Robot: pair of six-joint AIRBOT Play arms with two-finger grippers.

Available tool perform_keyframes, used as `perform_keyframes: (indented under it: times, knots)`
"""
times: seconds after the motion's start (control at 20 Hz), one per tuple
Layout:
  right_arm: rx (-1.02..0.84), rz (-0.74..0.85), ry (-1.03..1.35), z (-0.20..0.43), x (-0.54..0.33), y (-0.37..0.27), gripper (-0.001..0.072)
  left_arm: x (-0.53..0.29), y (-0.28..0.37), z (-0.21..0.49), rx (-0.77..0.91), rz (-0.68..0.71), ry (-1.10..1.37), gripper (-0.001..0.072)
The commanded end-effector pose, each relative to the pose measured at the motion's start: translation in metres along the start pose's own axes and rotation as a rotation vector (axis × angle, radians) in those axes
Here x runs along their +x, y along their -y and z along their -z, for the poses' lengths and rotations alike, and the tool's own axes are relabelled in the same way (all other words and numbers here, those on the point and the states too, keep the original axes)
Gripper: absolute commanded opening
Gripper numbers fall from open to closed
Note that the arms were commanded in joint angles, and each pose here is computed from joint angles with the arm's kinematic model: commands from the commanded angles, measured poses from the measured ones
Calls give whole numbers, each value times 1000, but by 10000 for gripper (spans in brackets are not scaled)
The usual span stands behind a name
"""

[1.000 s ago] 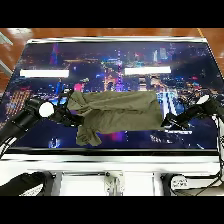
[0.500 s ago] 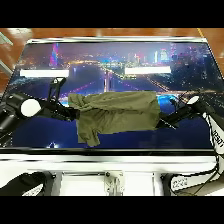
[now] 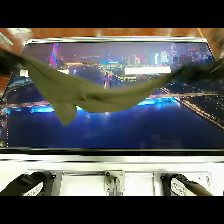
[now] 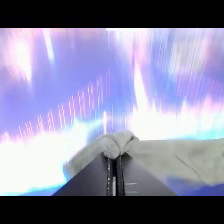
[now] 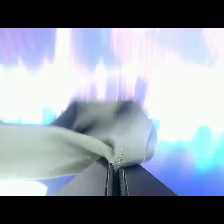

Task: Fold the shirts.

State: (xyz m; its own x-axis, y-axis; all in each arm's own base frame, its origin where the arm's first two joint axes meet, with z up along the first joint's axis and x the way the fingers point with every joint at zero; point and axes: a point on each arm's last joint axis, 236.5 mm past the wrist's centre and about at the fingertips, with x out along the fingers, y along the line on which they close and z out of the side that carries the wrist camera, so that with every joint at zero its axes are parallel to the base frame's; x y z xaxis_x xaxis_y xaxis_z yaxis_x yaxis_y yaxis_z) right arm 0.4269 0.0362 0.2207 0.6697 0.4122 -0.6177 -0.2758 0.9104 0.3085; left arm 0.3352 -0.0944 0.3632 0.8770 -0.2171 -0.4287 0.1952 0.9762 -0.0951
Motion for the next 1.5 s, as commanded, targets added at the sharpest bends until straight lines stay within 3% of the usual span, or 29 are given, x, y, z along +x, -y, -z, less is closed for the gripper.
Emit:
perform_keyframes:
  times: [0.0, 0.1, 0.2, 0.65, 0.9, 1.05, 1.2, 1.45]
  knots:
    - [-274, 199, 631, -125, -207, -84, 69, -151, -14, -120, -17, -16, 490, 40]
    - [-362, 324, 855, -132, -303, -117, 69, -213, -13, -140, -23, 4, 648, 40]
    - [-363, 391, 933, -112, -354, -135, 69, -248, -15, -132, -27, 11, 698, 40]
    - [-277, 485, 681, -26, -355, -124, 69, -253, -24, -69, 24, -28, 507, 40]
    - [-127, 491, 242, 11, -268, -60, 69, -191, -28, -36, 53, -58, 310, 40]
    - [52, 405, -108, 44, -191, -24, 69, -111, -39, 23, 19, -105, 59, 40]
    - [104, 288, -335, 71, -101, -4, 68, -19, -52, 105, -74, -169, -205, 40]
    - [122, 265, -353, 80, 77, 51, 69, 118, -69, 151, -188, -204, -268, 40]
